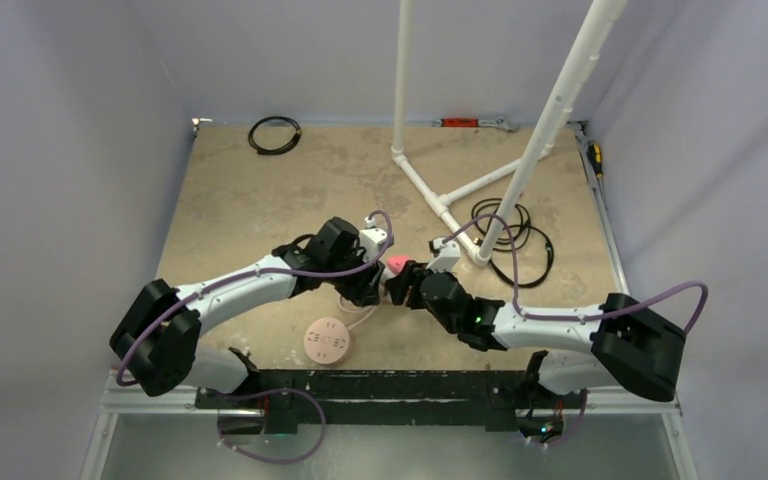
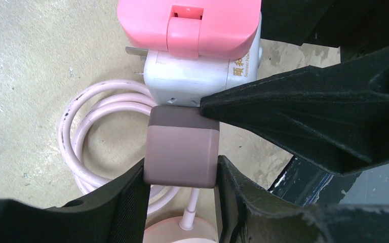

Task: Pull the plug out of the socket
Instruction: Remove the plug from the socket.

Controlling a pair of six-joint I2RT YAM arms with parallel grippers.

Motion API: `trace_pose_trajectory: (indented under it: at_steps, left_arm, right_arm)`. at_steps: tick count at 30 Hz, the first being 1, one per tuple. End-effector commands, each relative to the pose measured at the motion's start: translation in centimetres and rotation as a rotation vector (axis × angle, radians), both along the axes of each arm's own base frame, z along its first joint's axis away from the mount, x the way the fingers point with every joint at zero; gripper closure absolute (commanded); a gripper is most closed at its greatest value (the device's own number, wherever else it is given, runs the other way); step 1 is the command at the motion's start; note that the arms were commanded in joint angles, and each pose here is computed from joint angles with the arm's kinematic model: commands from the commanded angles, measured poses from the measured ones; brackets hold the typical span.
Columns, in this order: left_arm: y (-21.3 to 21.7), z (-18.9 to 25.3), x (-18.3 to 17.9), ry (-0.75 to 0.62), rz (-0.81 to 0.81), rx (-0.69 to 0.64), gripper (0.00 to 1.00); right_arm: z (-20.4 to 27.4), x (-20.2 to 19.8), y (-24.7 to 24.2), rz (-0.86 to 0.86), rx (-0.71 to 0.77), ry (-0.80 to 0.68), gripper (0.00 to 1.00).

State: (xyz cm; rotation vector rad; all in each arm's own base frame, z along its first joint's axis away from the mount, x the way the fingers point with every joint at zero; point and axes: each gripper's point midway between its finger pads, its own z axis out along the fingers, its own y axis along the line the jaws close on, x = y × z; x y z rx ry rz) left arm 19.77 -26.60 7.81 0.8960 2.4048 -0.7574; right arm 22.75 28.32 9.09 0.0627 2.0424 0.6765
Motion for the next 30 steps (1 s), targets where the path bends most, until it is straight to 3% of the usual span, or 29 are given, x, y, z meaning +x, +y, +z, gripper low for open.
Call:
trace_pose_trajectory:
  at_steps: [1,21,26,30]
  left_arm:
    - [-2.2,2.8,1.0,-0.078,-0.043,-0.076,1.0]
    - [-4.0,6.4,-2.3,0.058,-0.245,-0.333,1.0]
    - [-3.8,6.1,-2.1,0.057,-0.23,-0.32,1.0]
    - [-2.8,4.9,-0.5,0.005,-0.152,-0.228,1.0]
  right_arm:
    - [2.7,1.4,0.5,-0.081,0.095,-0.037,1.0]
    - [7.0,-1.1,-0.1,0.242,0.32,-0.223,1.0]
    - [7.4,-1.4,-0.1,0.267,0.315,-0.24,1.0]
    - [7.2,-0.8,-0.6,0.215,0.307,-0.22,1.0]
